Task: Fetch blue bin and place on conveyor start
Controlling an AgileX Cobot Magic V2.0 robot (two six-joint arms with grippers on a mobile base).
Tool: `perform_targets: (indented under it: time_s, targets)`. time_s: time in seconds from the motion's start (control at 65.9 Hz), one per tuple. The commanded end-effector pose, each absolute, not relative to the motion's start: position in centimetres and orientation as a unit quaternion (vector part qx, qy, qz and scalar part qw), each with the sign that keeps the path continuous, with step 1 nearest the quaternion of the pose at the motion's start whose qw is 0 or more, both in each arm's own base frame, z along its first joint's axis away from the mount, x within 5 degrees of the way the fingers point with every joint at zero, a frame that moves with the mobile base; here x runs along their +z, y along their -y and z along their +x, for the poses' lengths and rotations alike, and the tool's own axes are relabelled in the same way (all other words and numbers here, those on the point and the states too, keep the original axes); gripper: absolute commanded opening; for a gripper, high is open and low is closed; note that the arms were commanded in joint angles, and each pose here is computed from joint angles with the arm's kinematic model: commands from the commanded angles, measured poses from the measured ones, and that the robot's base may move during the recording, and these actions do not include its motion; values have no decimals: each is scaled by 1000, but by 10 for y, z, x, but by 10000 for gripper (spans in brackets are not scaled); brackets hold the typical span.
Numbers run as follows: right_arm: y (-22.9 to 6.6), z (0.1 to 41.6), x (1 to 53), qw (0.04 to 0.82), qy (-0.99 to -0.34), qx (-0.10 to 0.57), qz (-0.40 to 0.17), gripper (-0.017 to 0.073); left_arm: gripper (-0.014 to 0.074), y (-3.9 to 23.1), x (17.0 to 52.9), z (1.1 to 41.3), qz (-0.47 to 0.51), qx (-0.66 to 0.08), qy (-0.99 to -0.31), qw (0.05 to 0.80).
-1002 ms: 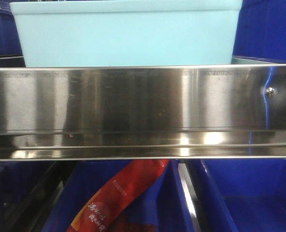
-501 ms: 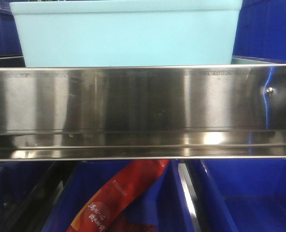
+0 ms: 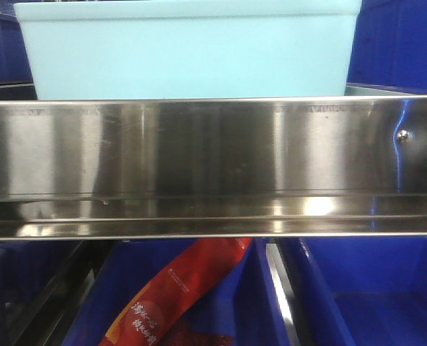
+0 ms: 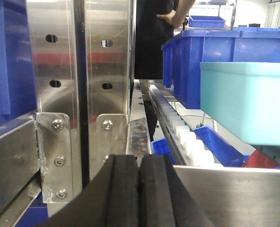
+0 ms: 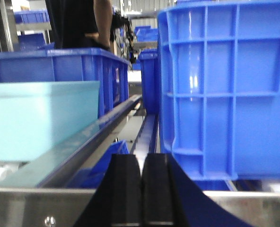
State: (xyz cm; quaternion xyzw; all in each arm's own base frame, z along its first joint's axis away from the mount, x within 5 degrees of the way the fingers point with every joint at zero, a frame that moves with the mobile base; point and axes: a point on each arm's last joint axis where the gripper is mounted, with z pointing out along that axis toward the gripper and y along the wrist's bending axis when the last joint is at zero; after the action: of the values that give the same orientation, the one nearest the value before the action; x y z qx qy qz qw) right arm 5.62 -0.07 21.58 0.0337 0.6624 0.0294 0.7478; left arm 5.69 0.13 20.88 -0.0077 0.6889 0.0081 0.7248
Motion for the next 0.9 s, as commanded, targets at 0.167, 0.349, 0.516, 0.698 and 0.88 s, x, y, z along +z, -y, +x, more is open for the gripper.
perform_targets:
  time_s: [0.167,0.349,0.516,0.698,0.88]
  targets:
    - [1,55,222,768,-639,25,29,-162,-111,-1,217,56,-14,-3,-661,750]
    - [1,52,238,770,-635,43,43,-162,-111,-1,245,49,-16,-8,-652,758]
    - [-2,37,280,756,-651,51,34,-138,-111,0,282,36,-13,-8,-651,759]
    - [-2,30,319,771,-634,53,31,220,-16,0,319,36,-13,-8,-648,762]
    - [-1,47,331,755,-654,39,26,572,358,0,354,58,-13,-8,-664,748]
